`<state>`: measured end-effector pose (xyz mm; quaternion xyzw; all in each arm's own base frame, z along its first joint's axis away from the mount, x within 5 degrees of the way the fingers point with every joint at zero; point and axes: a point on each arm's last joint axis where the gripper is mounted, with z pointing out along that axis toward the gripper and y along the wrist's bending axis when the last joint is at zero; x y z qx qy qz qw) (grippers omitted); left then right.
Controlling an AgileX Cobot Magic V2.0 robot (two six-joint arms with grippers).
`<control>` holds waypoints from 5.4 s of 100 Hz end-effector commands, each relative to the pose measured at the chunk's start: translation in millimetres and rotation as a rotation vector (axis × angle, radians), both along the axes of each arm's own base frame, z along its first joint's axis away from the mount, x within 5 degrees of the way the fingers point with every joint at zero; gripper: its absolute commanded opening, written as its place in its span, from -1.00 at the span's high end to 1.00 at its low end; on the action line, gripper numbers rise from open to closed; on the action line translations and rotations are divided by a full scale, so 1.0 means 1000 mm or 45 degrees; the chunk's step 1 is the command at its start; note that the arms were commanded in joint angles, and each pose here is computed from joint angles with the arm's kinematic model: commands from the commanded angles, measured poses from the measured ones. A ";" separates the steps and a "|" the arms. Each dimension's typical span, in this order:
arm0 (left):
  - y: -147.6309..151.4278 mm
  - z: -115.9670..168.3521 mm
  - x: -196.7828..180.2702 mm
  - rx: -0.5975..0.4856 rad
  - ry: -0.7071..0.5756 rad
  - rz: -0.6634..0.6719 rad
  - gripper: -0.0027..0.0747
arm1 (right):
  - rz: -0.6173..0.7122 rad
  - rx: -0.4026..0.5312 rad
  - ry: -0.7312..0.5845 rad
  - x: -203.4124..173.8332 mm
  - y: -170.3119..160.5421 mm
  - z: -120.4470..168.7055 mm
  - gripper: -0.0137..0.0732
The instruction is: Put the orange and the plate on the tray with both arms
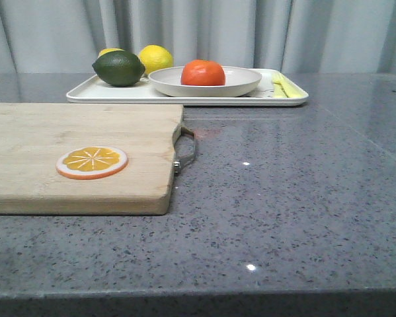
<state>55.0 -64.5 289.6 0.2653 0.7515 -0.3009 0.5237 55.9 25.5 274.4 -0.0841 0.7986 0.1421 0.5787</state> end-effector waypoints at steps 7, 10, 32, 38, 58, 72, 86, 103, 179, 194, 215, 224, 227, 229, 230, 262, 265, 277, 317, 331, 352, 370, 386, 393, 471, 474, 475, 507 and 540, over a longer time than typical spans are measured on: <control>0.000 0.015 0.002 -0.101 -0.072 0.025 0.98 | -0.026 0.029 -0.095 0.002 -0.001 0.012 0.84; 0.000 0.015 0.002 -0.101 -0.072 0.025 0.98 | -0.026 0.029 -0.095 0.002 -0.001 0.012 0.84; 0.000 0.015 0.002 -0.101 -0.072 0.025 0.98 | -0.026 0.029 -0.095 0.002 -0.001 0.012 0.84; 0.000 0.014 0.002 -0.099 -0.070 0.025 0.98 | -0.026 0.029 -0.095 0.002 -0.001 0.012 0.84; 0.004 0.005 0.007 -0.103 -0.095 0.109 0.98 | -0.026 0.029 -0.095 0.002 -0.001 0.012 0.84; 0.012 -0.002 0.009 -0.127 -0.141 0.226 0.98 | -0.026 0.029 -0.095 0.002 -0.001 0.012 0.84; 0.023 -0.006 0.010 -0.172 -0.252 0.378 0.98 | -0.026 0.029 -0.095 0.002 -0.001 0.012 0.84; 0.037 -0.017 0.010 -0.209 -0.450 0.575 0.98 | -0.026 0.029 -0.095 0.002 -0.001 0.012 0.84; 0.065 -0.083 -0.001 -0.142 -0.474 1.082 0.98 | -0.026 0.029 -0.095 0.002 -0.001 0.012 0.84; 0.065 -0.086 -0.001 -0.115 -0.432 1.091 0.98 | -0.025 0.028 -0.093 0.002 -0.001 0.012 0.84; 0.065 -0.086 -0.001 -0.115 -0.428 1.091 0.98 | -0.025 0.028 -0.092 0.002 -0.001 0.012 0.84; 0.065 -0.086 -0.001 -0.121 -0.425 1.091 0.98 | -0.025 0.028 -0.092 0.002 -0.001 0.012 0.84; 0.065 -0.086 -0.001 -0.116 -0.428 1.090 0.98 | -0.025 0.028 -0.092 0.002 -0.001 0.012 0.84; 0.065 -0.086 -0.001 -0.109 -0.431 1.088 0.98 | -0.025 0.028 -0.092 0.002 -0.001 0.012 0.84; 0.065 -0.086 -0.001 -0.104 -0.433 1.087 0.98 | -0.025 0.028 -0.092 0.002 -0.001 0.012 0.84; 0.065 -0.086 0.000 -0.060 -0.450 1.080 0.98 | -0.024 0.028 -0.090 0.002 -0.001 0.012 0.84; 0.065 -0.086 0.000 -0.060 -0.450 1.080 0.98 | -0.024 0.028 -0.090 0.002 -0.001 0.012 0.84; 0.065 -0.086 0.000 -0.060 -0.450 1.080 0.98 | -0.024 0.028 -0.090 0.002 -0.001 0.012 0.84; 0.065 -0.086 0.000 -0.060 -0.450 1.080 0.98 | -0.024 0.028 -0.090 0.002 -0.001 0.012 0.84; 0.065 -0.086 0.000 -0.060 -0.450 1.080 0.98 | -0.025 0.027 -0.089 0.002 -0.001 0.012 0.84; 0.065 -0.086 0.000 -0.060 -0.450 1.080 0.98 | -0.025 0.027 -0.089 0.002 -0.001 0.012 0.84; 0.065 -0.086 0.000 -0.060 -0.450 1.080 0.98 | -0.037 0.030 -0.111 0.003 -0.002 0.013 0.84; 0.065 -0.086 0.000 -0.060 -0.450 1.080 0.98 | -0.102 -0.012 -0.223 0.007 -0.007 0.015 0.84; 0.065 -0.086 0.000 -0.060 -0.450 1.080 0.98 | -0.147 0.025 -0.266 0.010 -0.009 0.012 0.84; 0.065 -0.086 0.000 -0.060 -0.450 1.080 0.98 | -0.441 0.022 -0.579 0.002 -0.026 -0.052 0.84; 0.065 -0.086 0.000 -0.060 -0.450 1.080 0.98 | -0.444 0.022 -0.578 0.002 -0.026 -0.055 0.84; 0.065 -0.086 0.000 -0.060 -0.450 1.080 0.98 | -0.444 0.020 -0.574 0.002 -0.026 -0.057 0.84; 0.065 -0.086 0.000 -0.060 -0.450 1.080 0.98 | -0.456 0.042 -0.540 -0.001 -0.027 -0.066 0.84; 0.065 -0.086 0.000 -0.060 -0.450 1.080 0.98 | -0.463 0.059 -0.477 -0.001 -0.027 -0.070 0.84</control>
